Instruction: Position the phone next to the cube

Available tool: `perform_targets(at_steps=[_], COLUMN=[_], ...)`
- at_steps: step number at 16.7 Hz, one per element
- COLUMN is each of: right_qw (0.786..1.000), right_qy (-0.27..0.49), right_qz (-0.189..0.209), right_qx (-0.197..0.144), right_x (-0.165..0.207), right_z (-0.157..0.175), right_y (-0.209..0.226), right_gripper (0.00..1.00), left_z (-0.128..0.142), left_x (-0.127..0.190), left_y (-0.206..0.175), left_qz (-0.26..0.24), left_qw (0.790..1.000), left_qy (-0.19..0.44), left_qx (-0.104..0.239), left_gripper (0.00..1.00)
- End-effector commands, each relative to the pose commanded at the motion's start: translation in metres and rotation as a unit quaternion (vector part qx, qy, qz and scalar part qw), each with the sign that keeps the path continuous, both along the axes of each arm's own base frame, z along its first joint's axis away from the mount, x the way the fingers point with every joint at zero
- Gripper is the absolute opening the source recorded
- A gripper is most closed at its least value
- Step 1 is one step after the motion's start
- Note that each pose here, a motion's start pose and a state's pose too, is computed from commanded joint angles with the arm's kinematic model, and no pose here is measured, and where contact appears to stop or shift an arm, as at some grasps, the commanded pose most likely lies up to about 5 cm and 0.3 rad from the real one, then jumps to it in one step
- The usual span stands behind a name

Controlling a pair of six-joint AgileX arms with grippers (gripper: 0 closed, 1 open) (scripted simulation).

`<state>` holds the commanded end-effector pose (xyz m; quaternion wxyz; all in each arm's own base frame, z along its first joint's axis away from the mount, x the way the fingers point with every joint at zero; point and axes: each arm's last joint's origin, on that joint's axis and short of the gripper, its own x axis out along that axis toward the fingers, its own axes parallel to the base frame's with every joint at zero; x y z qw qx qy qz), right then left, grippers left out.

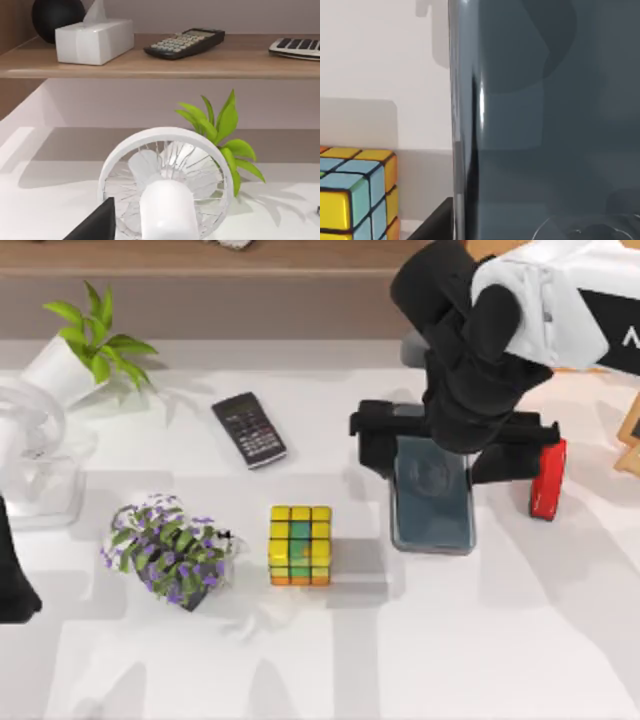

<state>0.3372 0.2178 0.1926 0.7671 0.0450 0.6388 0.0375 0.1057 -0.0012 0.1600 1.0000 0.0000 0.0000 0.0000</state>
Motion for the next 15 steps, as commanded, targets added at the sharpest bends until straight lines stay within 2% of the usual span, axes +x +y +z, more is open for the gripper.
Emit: perform_targets(at_steps=[7,13,15], right_qw=[0.995,0.995,0.995], right_qy=[0.086,0.086,0.086], right_qz=[0.000,0.000,0.000], right_qx=[-0.058,-0.058,-0.058], right_x=[-0.008,-0.008,-0.008], right_z=[-0.069,-0.069,-0.069], right_y=[-0.006,-0.006,-0.006], right_gripper=[0.00,0.00,0.15], left_z=[0.000,0.000,0.000], left_x=[0.000,0.000,0.000], left_y=[0.000,0.000,0.000], left_qz=[0.000,0.000,0.000], left_qw=[1.000,1.000,1.000], left_qy=[0.000,0.000,0.000], left_qx=[0.000,0.000,0.000], left_gripper=[1.00,1.00,1.00])
